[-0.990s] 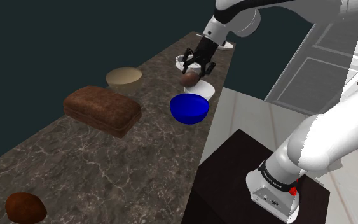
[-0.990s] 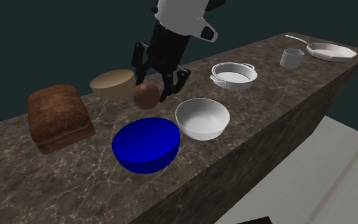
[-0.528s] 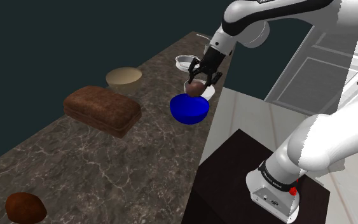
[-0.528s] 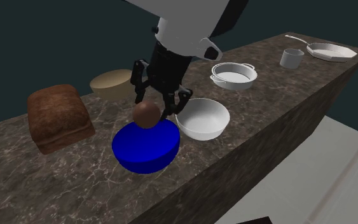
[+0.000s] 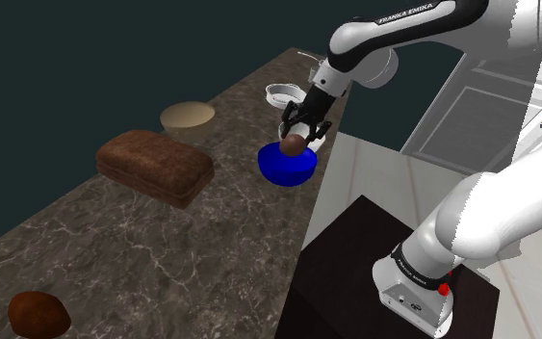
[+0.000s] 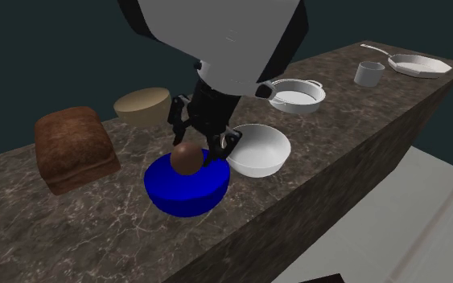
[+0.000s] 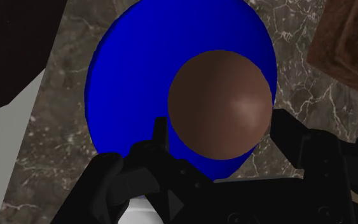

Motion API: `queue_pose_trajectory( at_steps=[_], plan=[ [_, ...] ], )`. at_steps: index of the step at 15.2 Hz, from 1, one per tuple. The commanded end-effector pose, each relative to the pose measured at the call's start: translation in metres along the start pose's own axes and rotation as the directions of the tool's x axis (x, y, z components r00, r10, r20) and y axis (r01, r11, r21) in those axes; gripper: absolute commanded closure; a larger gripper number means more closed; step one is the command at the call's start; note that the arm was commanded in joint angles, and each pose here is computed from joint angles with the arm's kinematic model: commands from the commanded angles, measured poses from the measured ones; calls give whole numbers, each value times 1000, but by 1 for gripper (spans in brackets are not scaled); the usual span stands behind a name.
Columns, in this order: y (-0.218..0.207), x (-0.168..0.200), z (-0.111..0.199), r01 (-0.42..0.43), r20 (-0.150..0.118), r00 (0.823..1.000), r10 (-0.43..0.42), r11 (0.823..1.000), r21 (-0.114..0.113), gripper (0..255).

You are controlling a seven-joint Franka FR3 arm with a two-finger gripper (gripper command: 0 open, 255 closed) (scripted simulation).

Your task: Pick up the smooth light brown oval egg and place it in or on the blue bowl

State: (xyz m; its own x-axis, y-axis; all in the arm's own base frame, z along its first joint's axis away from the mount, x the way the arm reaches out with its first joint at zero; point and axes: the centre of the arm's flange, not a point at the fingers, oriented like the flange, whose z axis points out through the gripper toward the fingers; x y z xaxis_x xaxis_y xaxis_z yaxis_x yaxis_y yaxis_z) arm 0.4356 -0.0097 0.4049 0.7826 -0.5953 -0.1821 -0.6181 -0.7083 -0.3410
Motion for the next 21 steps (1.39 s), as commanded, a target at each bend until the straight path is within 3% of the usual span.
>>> queue_pose_trajectory(
  at_steps=[1,8,9,14,18,21],
  plan=[
    [5,1,10,-2,3,1000,2,1000,-3,255],
    [5,1,10,-2,3,1000,2,1000,-3,255],
    [4,1,11,-2,3,1000,2,1000,-3,0],
    [5,1,10,-2,3,1000,2,1000,-3,0],
    [4,2,-40,-2,3,1000,2,1000,-3,0],
    [4,2,-40,-2,3,1000,2,1000,-3,0]
  ],
)
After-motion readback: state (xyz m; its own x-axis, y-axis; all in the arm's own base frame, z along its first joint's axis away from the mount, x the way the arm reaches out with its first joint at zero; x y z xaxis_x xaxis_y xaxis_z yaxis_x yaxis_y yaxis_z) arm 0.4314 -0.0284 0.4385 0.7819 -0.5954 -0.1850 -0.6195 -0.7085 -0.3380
